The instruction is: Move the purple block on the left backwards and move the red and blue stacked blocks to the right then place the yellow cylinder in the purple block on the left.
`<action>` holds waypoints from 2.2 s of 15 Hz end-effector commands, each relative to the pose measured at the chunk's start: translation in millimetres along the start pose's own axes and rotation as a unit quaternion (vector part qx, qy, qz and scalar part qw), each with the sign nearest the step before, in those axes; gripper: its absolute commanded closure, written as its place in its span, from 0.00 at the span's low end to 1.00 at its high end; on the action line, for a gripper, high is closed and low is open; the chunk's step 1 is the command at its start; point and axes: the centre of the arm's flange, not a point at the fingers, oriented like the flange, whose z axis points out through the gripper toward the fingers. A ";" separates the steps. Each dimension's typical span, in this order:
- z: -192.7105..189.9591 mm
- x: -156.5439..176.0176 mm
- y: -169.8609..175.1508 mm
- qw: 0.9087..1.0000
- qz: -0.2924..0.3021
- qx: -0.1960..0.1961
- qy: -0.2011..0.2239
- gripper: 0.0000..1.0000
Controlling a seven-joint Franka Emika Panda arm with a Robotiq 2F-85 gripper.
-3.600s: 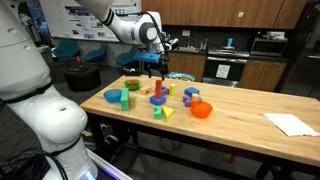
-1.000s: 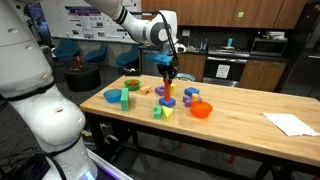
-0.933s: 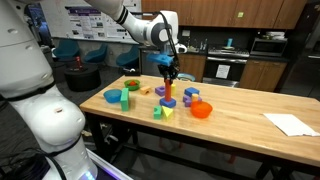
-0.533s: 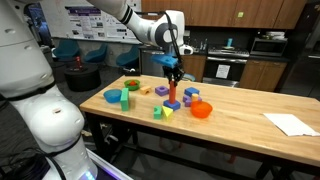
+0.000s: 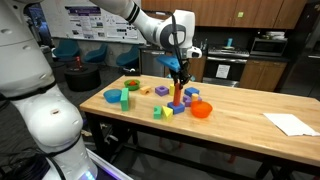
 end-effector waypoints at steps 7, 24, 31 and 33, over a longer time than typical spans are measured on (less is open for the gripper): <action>-15.3 -3.9 11.2 1.000 0.008 0.008 0.007 0.21; -38.0 -19.0 -159.8 0.966 -0.254 -0.010 0.048 0.00; 8.2 9.9 -197.5 0.966 -0.250 -0.033 0.054 0.00; 19.8 18.4 -197.4 0.967 -0.247 -0.040 0.041 0.00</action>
